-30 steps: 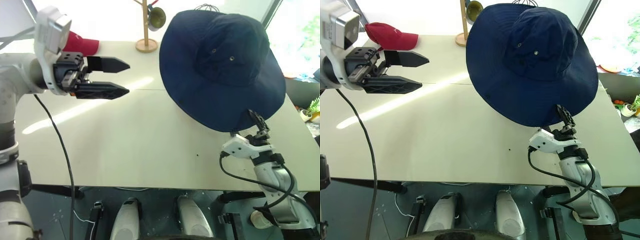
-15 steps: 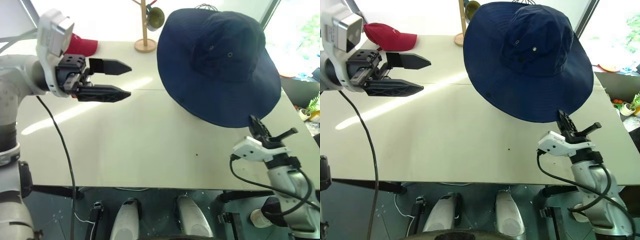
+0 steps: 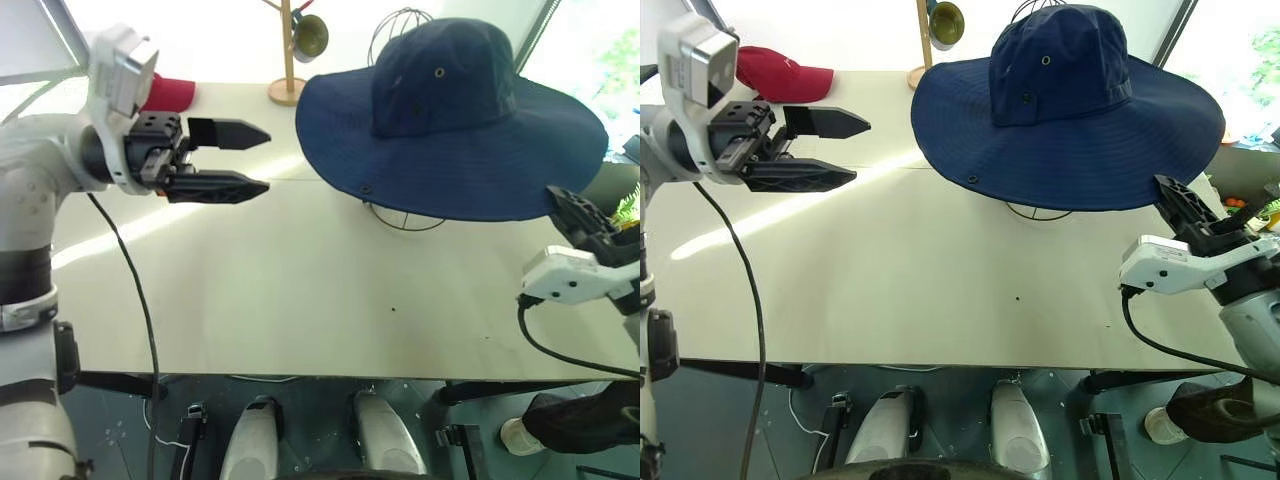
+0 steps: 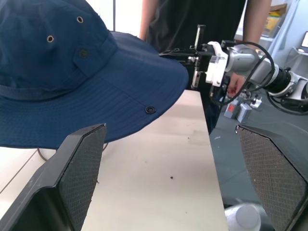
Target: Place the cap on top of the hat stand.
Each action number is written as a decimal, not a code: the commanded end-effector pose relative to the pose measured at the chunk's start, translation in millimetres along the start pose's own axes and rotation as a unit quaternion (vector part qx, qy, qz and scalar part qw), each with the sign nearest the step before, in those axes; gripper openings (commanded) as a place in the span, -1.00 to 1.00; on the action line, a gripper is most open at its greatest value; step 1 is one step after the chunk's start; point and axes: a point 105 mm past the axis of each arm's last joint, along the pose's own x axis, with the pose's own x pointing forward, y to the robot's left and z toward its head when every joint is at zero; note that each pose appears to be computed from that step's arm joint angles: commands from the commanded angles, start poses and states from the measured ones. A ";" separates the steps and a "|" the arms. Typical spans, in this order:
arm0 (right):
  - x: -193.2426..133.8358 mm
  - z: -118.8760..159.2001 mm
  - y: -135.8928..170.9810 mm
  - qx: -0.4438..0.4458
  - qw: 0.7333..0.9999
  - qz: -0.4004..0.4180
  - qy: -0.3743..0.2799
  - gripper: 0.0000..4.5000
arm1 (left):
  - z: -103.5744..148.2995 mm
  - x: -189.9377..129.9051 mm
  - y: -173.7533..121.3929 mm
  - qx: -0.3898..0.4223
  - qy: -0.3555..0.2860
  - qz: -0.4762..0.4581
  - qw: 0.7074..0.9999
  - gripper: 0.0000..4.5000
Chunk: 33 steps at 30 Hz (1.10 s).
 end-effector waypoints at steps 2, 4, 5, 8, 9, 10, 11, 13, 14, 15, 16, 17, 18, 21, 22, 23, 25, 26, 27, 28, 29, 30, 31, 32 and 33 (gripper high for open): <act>-0.6 -3.3 -20.8 -0.012 1.000 0.008 -0.010 -0.99 | 10.5 -0.4 -0.6 0.029 -0.005 -0.002 1.000 1.00; -1.0 -9.4 -21.2 -0.005 1.000 0.029 -0.004 -0.99 | 11.4 0.0 0.2 0.032 -0.006 -0.002 0.999 1.00; -1.3 -11.3 -21.1 -0.008 0.999 0.039 -0.004 -0.99 | 11.7 0.1 0.7 0.033 -0.006 -0.002 0.999 1.00; -3.1 -22.6 -29.5 -0.031 0.998 0.051 0.004 -0.99 | 12.9 -0.1 1.5 0.035 -0.007 -0.002 0.999 1.00; -3.4 -25.1 -32.2 -0.031 0.998 0.049 0.006 -0.99 | 13.0 -0.3 1.8 0.035 -0.007 -0.002 0.999 1.00; -3.7 -27.8 -34.7 -0.031 0.998 0.046 0.010 -0.99 | 13.1 -0.3 1.9 0.036 -0.007 -0.002 0.999 1.00; -3.5 -28.7 -35.4 -0.034 0.998 0.046 0.011 -0.99 | 13.0 -0.5 2.3 0.036 -0.007 -0.002 0.999 1.00; -3.1 -27.8 -33.6 -0.035 0.998 0.049 0.008 -0.99 | 12.8 -0.3 2.2 0.038 -0.006 -0.002 0.999 1.00; -2.2 -27.0 -33.2 -0.031 0.998 0.047 0.006 -0.99 | 12.8 -0.1 2.0 0.038 -0.005 -0.002 0.999 1.00; -1.3 -26.6 -32.8 -0.025 0.999 0.046 0.006 -0.99 | 12.9 0.0 1.8 0.039 -0.005 -0.003 0.999 1.00; -0.3 -26.2 -32.7 -0.021 0.999 0.044 0.006 -0.87 | 13.1 0.1 1.9 0.039 -0.005 -0.003 0.999 1.00; 0.9 -25.6 -32.2 -0.017 0.999 0.043 0.005 -0.73 | 13.2 0.0 2.0 0.040 -0.005 -0.003 0.999 1.00; 1.8 -24.2 -29.7 -0.011 0.999 0.047 0.002 -0.57 | 13.5 0.0 2.1 0.040 -0.005 -0.002 0.999 1.00; 3.3 -21.9 -24.6 -0.014 0.998 0.055 -0.002 0.10 | 14.3 -0.3 2.2 0.041 -0.005 -0.001 0.999 1.00; 3.6 -21.9 -23.9 -0.016 0.998 0.055 -0.002 0.31 | 14.4 -0.3 2.2 0.041 -0.005 -0.001 0.999 1.00; 3.9 -22.3 -23.3 -0.017 0.998 0.056 0.000 0.52 | 14.8 -0.4 2.2 0.041 -0.005 -0.001 0.999 1.00; 3.7 -22.2 -19.5 -0.016 0.998 0.062 0.002 0.75 | 15.3 -0.5 2.0 0.041 -0.005 -0.001 0.999 1.00; 2.7 -22.0 -16.1 -0.015 0.997 0.070 0.002 0.75 | 15.3 -0.5 1.9 0.041 -0.005 -0.001 0.999 1.00; 2.0 -21.8 -13.7 -0.015 0.997 0.076 0.002 0.75 | 15.1 -0.6 1.8 0.041 -0.005 -0.001 0.999 1.00; 0.2 -22.1 -11.4 -0.016 0.996 0.082 0.003 0.75 | 14.7 -0.7 1.6 0.040 -0.004 -0.001 0.999 1.00; -2.4 -22.9 -10.7 -0.013 0.996 0.086 0.005 0.75 | 14.1 -1.0 1.6 0.040 -0.004 0.000 0.999 1.00; -4.9 -23.8 -11.6 -0.009 0.996 0.087 0.007 0.75 | 13.6 -1.4 1.7 0.039 -0.003 0.000 0.999 1.00; -8.2 -24.1 -14.3 -0.002 0.996 0.087 0.008 0.75 | 13.1 -1.7 1.9 0.038 -0.003 0.000 0.999 1.00; -11.2 -23.9 -17.6 0.002 0.996 0.087 0.007 0.75 | 12.4 -2.3 2.4 0.037 -0.002 0.001 0.999 1.00; -14.6 -23.4 -22.3 0.009 0.996 0.086 0.005 0.75 | 11.4 -3.2 3.6 0.037 -0.001 0.003 0.999 1.00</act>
